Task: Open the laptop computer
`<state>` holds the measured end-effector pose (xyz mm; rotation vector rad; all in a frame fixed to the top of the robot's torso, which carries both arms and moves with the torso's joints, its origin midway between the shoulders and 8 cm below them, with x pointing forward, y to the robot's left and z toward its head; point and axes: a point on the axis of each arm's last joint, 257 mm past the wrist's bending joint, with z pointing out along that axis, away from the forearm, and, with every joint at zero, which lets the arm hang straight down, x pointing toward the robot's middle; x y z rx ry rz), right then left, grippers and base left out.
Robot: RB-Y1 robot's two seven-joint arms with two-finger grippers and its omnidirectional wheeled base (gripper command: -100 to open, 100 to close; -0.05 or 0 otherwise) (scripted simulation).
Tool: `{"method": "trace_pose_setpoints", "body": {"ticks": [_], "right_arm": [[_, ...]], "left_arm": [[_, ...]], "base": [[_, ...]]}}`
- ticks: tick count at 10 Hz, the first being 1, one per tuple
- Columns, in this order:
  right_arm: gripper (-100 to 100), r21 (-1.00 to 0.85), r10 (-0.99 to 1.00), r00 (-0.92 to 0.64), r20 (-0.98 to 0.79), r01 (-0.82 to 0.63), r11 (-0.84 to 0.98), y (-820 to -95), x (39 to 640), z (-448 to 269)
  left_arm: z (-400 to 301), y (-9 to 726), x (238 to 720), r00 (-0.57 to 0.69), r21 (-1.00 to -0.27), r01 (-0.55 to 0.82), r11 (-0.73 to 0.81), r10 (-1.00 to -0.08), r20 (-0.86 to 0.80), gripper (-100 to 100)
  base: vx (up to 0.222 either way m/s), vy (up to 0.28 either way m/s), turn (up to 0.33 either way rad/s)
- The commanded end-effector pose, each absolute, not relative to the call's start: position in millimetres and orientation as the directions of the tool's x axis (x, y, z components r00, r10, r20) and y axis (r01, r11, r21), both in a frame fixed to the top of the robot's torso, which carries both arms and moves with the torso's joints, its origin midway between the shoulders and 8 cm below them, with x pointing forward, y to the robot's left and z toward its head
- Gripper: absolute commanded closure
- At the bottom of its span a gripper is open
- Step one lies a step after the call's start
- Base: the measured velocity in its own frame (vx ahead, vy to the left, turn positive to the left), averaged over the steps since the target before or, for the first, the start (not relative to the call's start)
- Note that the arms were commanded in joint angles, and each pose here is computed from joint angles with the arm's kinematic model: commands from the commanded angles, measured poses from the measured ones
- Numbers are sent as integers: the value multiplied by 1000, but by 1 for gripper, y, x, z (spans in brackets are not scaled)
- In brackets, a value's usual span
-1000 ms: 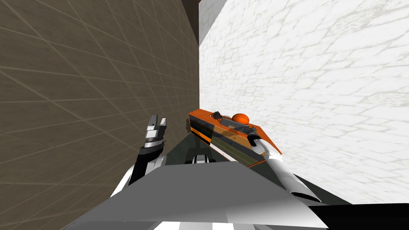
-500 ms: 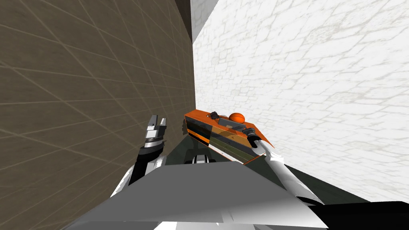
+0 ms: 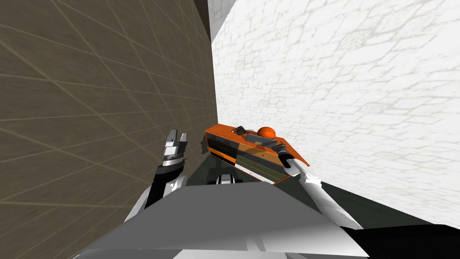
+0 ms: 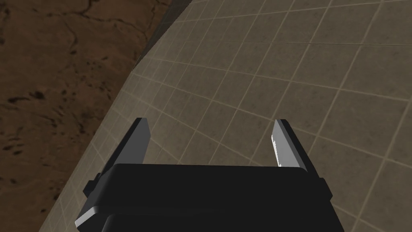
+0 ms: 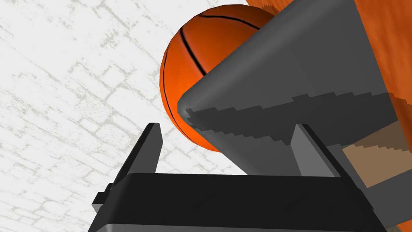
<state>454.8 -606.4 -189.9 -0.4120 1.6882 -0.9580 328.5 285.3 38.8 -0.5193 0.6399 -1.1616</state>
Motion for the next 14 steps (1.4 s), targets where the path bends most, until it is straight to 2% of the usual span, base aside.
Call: {"method": "trace_pose_setpoints", "body": {"ticks": [1,14], "right_arm": [[-100,-762,-682,-346,-644,213,611,-609,456,-187],[-100,-732,-630,-373,-681,314,605,-622,457,-173]], "left_arm": [[39,285,329,260,-674,667,318,-947,-190,0],[39,285,329,260,-674,667,318,-947,-191,0]], "base": [[101,173,11],[89,185,13]]}}
